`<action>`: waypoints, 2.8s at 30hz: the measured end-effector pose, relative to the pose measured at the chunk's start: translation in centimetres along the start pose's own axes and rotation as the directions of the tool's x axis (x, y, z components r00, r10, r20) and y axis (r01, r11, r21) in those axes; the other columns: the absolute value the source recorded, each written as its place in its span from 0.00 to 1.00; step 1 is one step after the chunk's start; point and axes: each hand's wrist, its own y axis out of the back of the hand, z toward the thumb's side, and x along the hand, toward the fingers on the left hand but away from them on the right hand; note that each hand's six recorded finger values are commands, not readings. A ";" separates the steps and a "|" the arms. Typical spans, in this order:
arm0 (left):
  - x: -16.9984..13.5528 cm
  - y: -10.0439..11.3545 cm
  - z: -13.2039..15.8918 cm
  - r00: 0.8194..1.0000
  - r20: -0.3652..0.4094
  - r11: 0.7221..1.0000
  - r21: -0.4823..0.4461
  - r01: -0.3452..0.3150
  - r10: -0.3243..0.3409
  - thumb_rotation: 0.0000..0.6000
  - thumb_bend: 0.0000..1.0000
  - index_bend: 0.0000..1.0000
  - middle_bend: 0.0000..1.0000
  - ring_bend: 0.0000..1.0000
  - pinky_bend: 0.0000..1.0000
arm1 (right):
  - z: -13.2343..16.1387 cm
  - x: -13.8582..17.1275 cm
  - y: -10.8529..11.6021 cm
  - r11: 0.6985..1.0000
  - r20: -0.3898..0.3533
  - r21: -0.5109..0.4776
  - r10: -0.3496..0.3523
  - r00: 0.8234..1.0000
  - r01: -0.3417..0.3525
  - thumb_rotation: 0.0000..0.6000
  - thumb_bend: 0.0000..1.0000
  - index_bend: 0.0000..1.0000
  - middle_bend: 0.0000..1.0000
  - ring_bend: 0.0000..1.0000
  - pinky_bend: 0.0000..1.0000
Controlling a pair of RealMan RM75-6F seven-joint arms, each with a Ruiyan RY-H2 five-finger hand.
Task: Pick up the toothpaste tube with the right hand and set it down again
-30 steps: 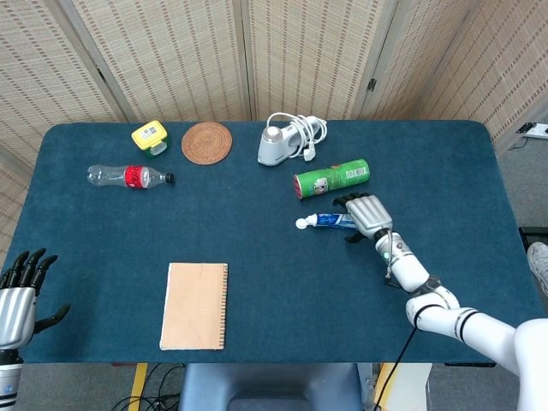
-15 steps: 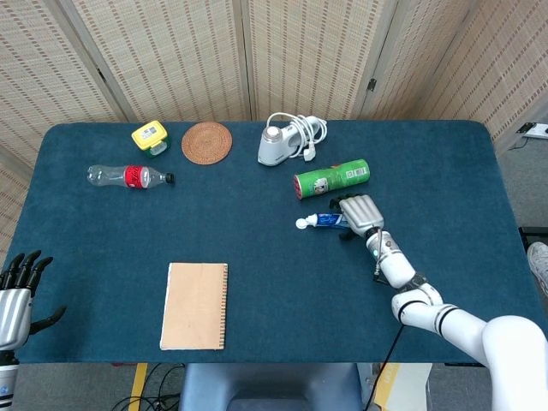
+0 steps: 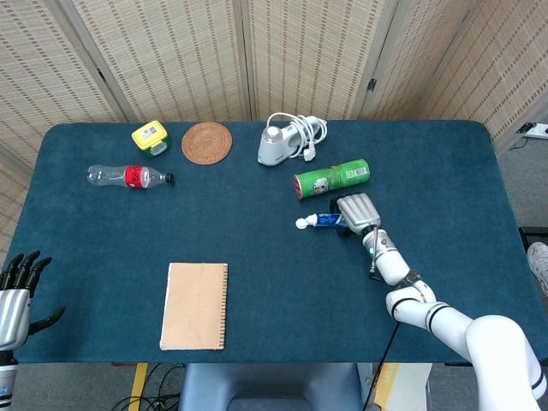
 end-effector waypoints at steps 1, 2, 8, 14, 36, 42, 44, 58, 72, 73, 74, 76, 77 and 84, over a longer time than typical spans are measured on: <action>0.1 0.0 0.0 1.000 0.001 1.000 0.000 -0.001 0.001 1.00 0.21 0.19 0.12 0.09 0.23 | 0.0 0.0 -0.1 1.000 0.001 0.001 0.002 1.000 -0.002 1.00 0.32 0.41 0.41 0.35 0.32; 0.0 0.0 0.0 1.000 0.001 1.000 0.000 0.000 0.000 1.00 0.21 0.19 0.12 0.09 0.23 | 0.0 -0.1 -0.2 1.000 0.002 0.003 0.005 1.000 -0.005 1.00 0.33 0.42 0.42 0.36 0.33; 0.1 -0.1 0.0 1.000 0.001 1.000 0.001 0.002 -0.002 1.00 0.21 0.19 0.12 0.09 0.23 | 0.4 -0.3 -0.2 1.000 -0.007 0.012 0.000 1.000 0.000 1.00 0.37 0.51 0.49 0.43 0.42; 0.3 -0.1 -0.1 1.000 0.004 1.000 0.000 0.003 -0.003 1.00 0.21 0.20 0.12 0.09 0.23 | 1.2 0.1 0.3 0.999 -0.035 -0.031 -0.029 0.999 0.028 1.00 0.46 0.60 0.56 0.51 0.53; 6.0 1.3 3.6 0.989 0.132 0.985 -0.165 -0.043 0.065 1.00 0.21 0.20 0.14 0.14 0.24 | 7.5 6.3 4.0 0.880 -0.317 -0.475 -0.154 0.936 -0.016 1.00 0.47 0.66 0.60 0.55 0.56; 7.5 1.0 4.8 0.984 0.169 0.955 -0.297 0.000 0.053 1.00 0.21 0.16 0.14 0.14 0.24 | 9.5 7.9 4.3 0.816 -0.391 -0.574 -0.196 0.899 -0.072 1.00 0.47 0.66 0.60 0.55 0.56; 8.1 0.9 5.3 0.983 0.181 0.929 -0.369 0.033 0.036 1.00 0.21 0.15 0.14 0.14 0.24 | 10.0 8.2 4.4 0.792 -0.406 -0.604 -0.209 0.889 -0.089 1.00 0.47 0.66 0.60 0.55 0.56; 10.9 1.8 9.1 0.957 0.287 0.454 -0.848 0.272 -0.036 0.02 0.11 0.11 0.14 0.12 0.24 | 14.1 8.7 4.5 0.690 -0.464 -0.709 -0.304 0.832 -0.144 1.00 0.47 0.66 0.60 0.55 0.56; 12.0 1.8 14.8 0.927 0.371 0.063 -0.925 0.374 -0.048 0.01 0.10 0.03 0.08 0.05 0.24 | 17.7 7.9 5.0 0.637 -0.455 -0.760 -0.380 0.805 -0.128 1.00 0.47 0.66 0.60 0.55 0.56; 11.9 1.7 15.0 0.927 0.372 0.053 -0.926 0.374 -0.051 0.01 0.10 0.02 0.07 0.05 0.24 | 17.9 7.9 5.1 0.636 -0.454 -0.761 -0.386 0.803 -0.125 1.00 0.47 0.66 0.60 0.55 0.56; 11.9 1.5 15.3 0.927 0.372 0.038 -0.927 0.374 -0.056 0.01 0.10 0.01 0.06 0.04 0.23 | 18.2 7.8 5.2 0.636 -0.452 -0.763 -0.393 0.801 -0.118 1.00 0.47 0.66 0.60 0.55 0.56; 11.8 1.2 15.8 0.927 0.370 0.010 -0.928 0.371 -0.060 0.01 0.10 0.00 0.04 0.03 0.23 | 18.6 7.8 5.3 0.637 -0.449 -0.764 -0.404 0.797 -0.108 1.00 0.47 0.66 0.60 0.55 0.56; 11.8 1.1 16.1 0.928 0.367 -0.010 -0.930 0.367 -0.060 0.01 0.10 0.00 0.04 0.02 0.23 | 19.0 7.7 5.4 0.637 -0.449 -0.764 -0.409 0.795 -0.104 1.00 0.47 0.66 0.60 0.55 0.56; 11.7 0.7 18.3 0.930 0.365 -0.068 -0.930 0.362 -0.051 0.00 0.10 0.00 0.02 0.00 0.22 | 20.9 7.4 5.2 0.621 -0.436 -0.778 -0.425 0.793 -0.095 1.00 0.47 0.67 0.60 0.55 0.56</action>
